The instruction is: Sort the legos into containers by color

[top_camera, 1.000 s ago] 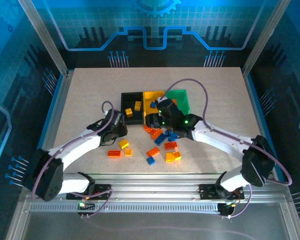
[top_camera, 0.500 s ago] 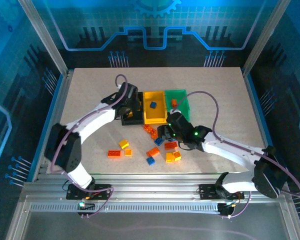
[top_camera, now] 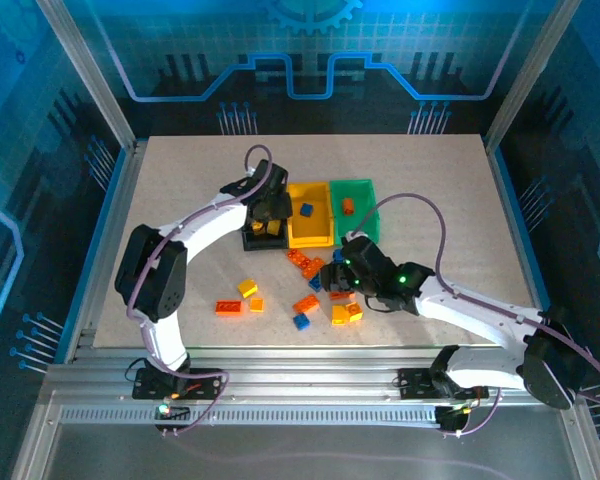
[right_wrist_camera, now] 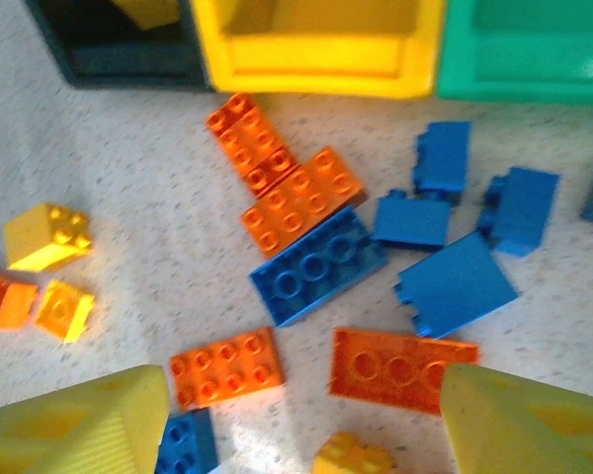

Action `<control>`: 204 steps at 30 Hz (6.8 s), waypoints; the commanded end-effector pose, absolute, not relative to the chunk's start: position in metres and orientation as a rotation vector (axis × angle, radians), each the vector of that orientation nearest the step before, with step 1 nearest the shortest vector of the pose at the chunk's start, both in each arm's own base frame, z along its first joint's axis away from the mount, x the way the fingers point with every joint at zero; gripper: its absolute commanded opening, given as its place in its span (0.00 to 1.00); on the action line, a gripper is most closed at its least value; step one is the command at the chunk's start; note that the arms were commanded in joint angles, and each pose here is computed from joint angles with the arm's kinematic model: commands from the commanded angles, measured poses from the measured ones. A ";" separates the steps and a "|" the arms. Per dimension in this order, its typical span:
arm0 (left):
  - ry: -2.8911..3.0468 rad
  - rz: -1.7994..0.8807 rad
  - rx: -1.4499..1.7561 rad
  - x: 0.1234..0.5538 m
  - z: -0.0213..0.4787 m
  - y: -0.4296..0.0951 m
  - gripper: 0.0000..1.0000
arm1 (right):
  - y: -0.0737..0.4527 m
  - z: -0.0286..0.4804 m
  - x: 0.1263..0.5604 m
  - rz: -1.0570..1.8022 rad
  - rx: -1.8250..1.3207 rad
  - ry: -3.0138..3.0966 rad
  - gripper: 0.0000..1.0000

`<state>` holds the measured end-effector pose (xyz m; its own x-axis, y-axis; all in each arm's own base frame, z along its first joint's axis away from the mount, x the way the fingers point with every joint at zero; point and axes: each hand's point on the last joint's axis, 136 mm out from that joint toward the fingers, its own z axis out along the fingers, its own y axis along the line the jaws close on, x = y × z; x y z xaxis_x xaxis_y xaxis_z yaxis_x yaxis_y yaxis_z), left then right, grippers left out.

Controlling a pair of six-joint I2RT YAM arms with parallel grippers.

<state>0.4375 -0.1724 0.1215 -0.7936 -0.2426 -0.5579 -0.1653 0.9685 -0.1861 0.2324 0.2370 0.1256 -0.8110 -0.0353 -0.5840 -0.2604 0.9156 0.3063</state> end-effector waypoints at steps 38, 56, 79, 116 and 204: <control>2.283 -0.381 -0.459 0.241 0.179 -0.090 0.99 | 0.326 0.051 0.167 0.282 -0.650 2.673 0.32; 2.324 -0.401 -0.531 0.224 0.160 -0.083 0.99 | 0.294 0.149 0.382 0.175 -0.224 2.489 0.32; 2.454 -0.259 -0.789 0.205 0.103 -0.066 0.99 | 0.308 0.162 0.422 0.224 -0.142 2.476 0.66; 2.507 -0.044 -1.756 0.190 -0.010 -0.088 0.60 | 0.230 0.174 0.371 0.275 0.015 2.377 0.66; 2.051 -1.032 -0.084 0.266 0.215 -0.239 0.99 | 0.130 0.053 0.344 0.179 0.327 2.556 0.66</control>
<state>0.2743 -0.2536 0.2137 -0.6810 -0.3488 -0.6439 0.3073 0.6620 -0.6836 0.3204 0.1250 0.0417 -0.8467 0.2498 -0.4698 0.1947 0.9672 0.1635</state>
